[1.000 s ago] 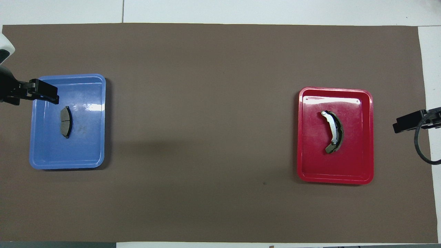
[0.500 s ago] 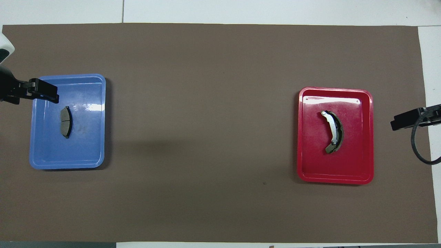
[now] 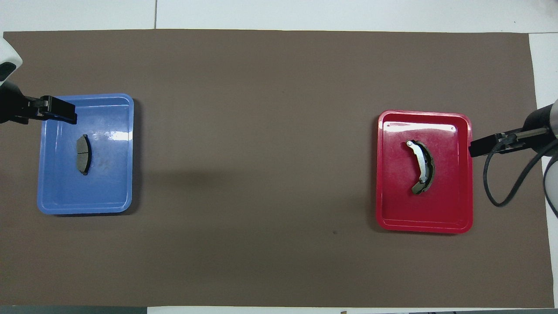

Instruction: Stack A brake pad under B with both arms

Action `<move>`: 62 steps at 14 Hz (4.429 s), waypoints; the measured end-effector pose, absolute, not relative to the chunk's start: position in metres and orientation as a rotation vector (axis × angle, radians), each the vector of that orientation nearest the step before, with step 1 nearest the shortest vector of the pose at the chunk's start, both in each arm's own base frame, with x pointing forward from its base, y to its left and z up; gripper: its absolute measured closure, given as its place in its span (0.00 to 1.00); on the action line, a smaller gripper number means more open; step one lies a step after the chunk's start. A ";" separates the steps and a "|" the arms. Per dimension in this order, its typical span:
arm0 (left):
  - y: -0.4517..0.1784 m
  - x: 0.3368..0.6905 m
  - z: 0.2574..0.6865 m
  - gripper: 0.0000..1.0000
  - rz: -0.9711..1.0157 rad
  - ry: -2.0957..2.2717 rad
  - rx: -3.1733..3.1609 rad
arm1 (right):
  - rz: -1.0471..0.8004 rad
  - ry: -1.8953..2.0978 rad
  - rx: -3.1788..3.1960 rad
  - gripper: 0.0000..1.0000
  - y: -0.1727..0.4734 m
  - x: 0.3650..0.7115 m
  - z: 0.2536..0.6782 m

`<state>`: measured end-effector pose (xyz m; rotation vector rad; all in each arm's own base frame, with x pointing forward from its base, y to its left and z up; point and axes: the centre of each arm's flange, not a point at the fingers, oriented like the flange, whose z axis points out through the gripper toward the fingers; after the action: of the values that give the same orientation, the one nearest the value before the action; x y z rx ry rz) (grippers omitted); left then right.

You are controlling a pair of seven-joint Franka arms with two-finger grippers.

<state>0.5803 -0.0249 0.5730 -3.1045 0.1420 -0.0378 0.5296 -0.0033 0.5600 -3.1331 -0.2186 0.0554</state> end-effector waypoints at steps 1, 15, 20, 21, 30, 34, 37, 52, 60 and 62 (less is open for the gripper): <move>-0.015 0.582 0.563 0.00 -0.045 0.152 -3.103 | 0.037 -0.219 -3.134 0.00 -0.003 0.532 0.541; 0.095 0.600 0.351 0.02 -0.031 0.158 -3.116 | 0.047 -0.227 -3.134 0.00 -0.001 0.527 0.325; 0.094 0.580 0.316 0.09 0.008 0.138 -3.124 | 0.095 -0.217 -3.132 0.05 -0.004 0.522 0.301; 0.093 0.578 0.314 0.18 0.012 0.131 -3.124 | 0.098 -0.217 -3.132 0.07 -0.004 0.521 0.300; 0.099 0.563 0.302 0.48 -0.015 0.096 -3.123 | 0.113 -0.207 -3.131 0.37 -0.007 0.520 0.295; 0.097 0.561 0.302 0.56 -0.039 0.085 -3.121 | 0.115 -0.206 -3.131 0.58 -0.008 0.520 0.294; 0.093 0.563 0.308 0.63 -0.054 0.072 -3.120 | 0.112 -0.206 -3.131 0.58 -0.008 0.521 0.296; -0.247 0.545 0.382 0.63 -0.078 -0.071 -3.147 | 0.285 -0.281 -3.109 0.58 0.020 0.571 0.477; -0.372 0.487 0.315 0.63 -0.058 0.057 -3.164 | 0.286 -0.238 -3.114 0.58 0.019 0.573 0.474; -0.376 0.481 0.303 0.63 -0.033 0.070 -3.154 | 0.280 -0.233 -3.116 0.58 0.019 0.573 0.474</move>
<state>0.4815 -0.3765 0.3027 -3.1541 0.0703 -0.0334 0.5731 0.0186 0.4744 -3.1158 -0.2335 0.2799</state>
